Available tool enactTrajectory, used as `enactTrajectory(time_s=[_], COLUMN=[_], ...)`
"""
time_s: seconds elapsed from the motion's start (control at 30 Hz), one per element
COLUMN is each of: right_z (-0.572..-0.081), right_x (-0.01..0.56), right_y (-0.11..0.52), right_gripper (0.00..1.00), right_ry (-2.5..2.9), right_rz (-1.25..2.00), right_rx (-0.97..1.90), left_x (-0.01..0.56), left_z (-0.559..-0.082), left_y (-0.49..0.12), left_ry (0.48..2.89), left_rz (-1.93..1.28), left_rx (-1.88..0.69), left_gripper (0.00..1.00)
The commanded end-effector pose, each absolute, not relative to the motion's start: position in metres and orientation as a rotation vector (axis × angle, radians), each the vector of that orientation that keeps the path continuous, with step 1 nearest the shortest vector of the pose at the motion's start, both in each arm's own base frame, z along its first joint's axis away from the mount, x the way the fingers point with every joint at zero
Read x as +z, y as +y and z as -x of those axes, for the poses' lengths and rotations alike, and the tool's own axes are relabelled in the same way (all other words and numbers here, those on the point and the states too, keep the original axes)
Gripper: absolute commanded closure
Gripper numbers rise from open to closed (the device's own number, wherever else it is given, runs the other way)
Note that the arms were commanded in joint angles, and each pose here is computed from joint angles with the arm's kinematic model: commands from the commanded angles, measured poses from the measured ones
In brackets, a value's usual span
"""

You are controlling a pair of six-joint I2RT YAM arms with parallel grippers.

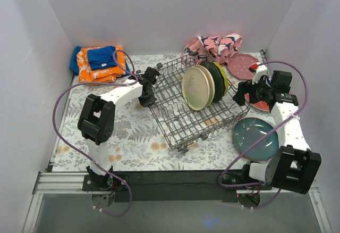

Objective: Load the plates into the dish rack
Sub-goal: Move the dish rack

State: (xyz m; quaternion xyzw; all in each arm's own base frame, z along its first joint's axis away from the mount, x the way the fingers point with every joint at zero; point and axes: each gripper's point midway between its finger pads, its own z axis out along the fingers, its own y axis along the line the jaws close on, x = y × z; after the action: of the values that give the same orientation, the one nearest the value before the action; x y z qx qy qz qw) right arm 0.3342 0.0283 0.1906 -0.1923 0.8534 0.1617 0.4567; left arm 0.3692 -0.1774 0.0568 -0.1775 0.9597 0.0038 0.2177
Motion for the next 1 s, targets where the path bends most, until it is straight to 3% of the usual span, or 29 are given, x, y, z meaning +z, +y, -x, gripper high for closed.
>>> enactTrajectory(time_s=[0.0, 0.13, 0.23, 0.43, 0.77, 0.97], right_z=[-0.347, -0.362, -0.371, -0.381, -0.396, -0.416], right_x=[0.17, 0.153, 0.14, 0.115, 0.106, 0.112], right_y=[0.014, 0.007, 0.009, 0.011, 0.025, 0.038], right_gripper=[0.04, 0.07, 0.17, 0.38, 0.89, 0.99], right_ry=[2.184, 2.238, 2.282, 2.357, 2.386, 2.373], right_rz=[0.531, 0.558, 0.566, 0.58, 0.625, 0.645], right_rx=[0.348, 0.348, 0.411, 0.44, 0.447, 0.434], left_x=[0.074, 0.079, 0.081, 0.084, 0.085, 0.083], left_z=[-0.38, -0.382, -0.383, -0.385, -0.389, -0.397], left_y=[-0.146, -0.146, -0.145, -0.14, -0.12, -0.11], left_ry=[2.609, 2.604, 2.601, 2.593, 2.583, 2.581], left_rz=[0.527, 0.525, 0.527, 0.536, 0.576, 0.587], left_rx=[0.025, -0.008, -0.02, -0.024, -0.029, -0.034], left_gripper=[1.0, 1.0, 1.0, 1.0, 1.0, 1.0])
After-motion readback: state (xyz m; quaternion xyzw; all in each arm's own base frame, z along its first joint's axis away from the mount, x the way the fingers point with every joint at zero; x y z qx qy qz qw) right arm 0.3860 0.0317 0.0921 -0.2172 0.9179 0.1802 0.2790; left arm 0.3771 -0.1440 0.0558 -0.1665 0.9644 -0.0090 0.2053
